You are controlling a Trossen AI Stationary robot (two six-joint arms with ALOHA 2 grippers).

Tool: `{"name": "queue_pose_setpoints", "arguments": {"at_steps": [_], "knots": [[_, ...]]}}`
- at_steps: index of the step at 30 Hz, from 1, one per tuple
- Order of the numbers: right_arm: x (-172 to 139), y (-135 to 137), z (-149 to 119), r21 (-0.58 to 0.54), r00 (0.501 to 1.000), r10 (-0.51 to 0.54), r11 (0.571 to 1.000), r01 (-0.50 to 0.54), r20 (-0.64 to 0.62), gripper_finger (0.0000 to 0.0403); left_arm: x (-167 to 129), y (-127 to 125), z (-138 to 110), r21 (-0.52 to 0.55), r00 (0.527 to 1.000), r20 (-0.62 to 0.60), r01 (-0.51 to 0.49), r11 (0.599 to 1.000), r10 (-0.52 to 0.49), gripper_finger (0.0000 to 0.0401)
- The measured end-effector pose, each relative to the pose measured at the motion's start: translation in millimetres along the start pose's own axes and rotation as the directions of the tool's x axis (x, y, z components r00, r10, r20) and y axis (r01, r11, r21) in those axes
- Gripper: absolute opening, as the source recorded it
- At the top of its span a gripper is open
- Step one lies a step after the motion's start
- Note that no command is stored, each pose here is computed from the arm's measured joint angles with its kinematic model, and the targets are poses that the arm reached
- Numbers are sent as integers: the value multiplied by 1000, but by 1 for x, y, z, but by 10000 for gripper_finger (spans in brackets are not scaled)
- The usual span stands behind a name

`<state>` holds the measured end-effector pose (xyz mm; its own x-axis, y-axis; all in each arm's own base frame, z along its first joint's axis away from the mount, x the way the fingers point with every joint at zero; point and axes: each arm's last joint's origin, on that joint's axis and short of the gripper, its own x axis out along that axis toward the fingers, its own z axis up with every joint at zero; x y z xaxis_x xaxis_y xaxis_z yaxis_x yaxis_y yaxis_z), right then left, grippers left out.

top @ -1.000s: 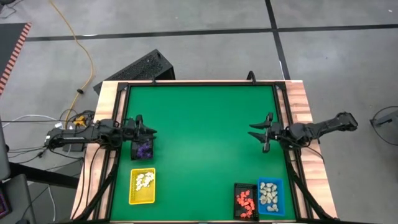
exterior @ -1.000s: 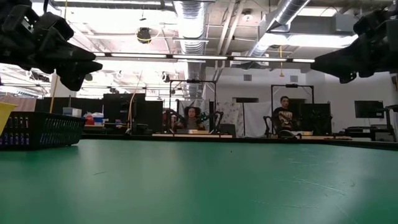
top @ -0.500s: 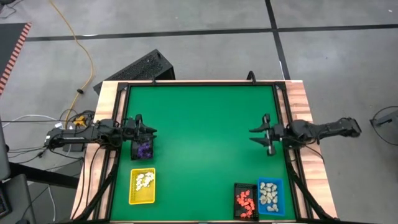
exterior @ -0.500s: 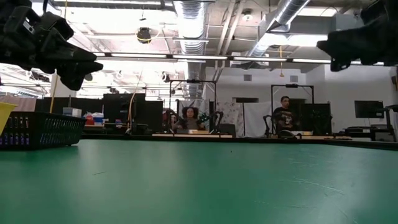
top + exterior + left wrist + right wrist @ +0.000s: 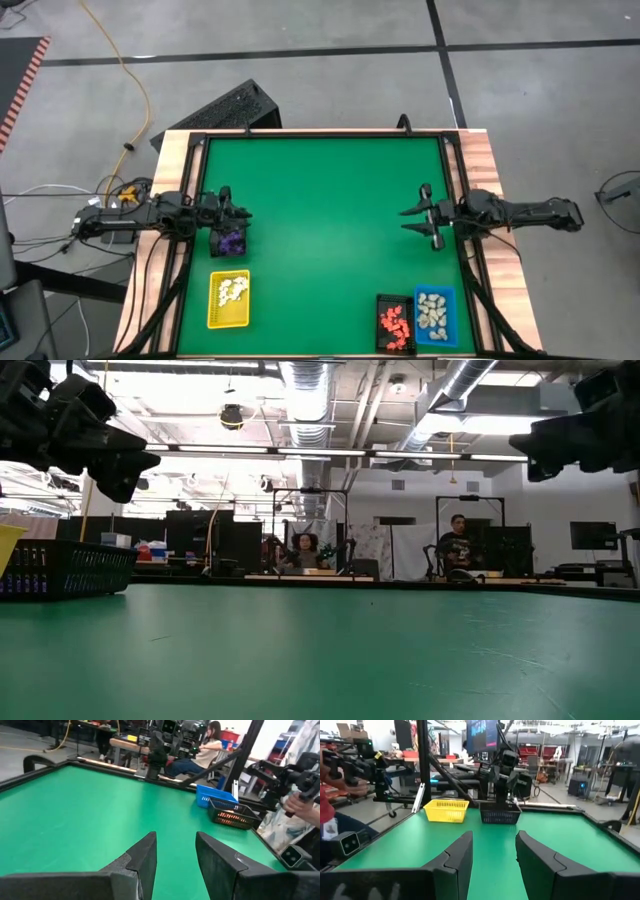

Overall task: Sort Halloween decoration
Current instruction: Return to Home Position

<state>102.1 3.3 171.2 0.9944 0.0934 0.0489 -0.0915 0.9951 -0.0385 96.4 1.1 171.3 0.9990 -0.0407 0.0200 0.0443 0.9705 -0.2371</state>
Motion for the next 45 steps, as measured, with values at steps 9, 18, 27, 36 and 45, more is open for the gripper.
{"name": "queue_pose_setpoints", "arguments": {"at_steps": [9,18,27,36,45], "knots": [[-5,1,9,-64,995,1,998,6,105,164,0,2,0,47,998,15,-58,997,58,125],[-18,-6,51,67,976,-174,984,167,128,164,0,1,0,38,1000,7,-27,999,27,125],[-10,-3,23,28,983,-174,985,172,64,164,0,0,0,59,1000,2,-3,998,3,125],[-6,-5,1,22,967,-254,967,254,9,164,0,2,-1,62,998,5,-57,996,57,125],[-6,-7,0,-110,956,-293,950,291,2,164,0,2,-1,62,998,5,-65,996,65,125]]}}
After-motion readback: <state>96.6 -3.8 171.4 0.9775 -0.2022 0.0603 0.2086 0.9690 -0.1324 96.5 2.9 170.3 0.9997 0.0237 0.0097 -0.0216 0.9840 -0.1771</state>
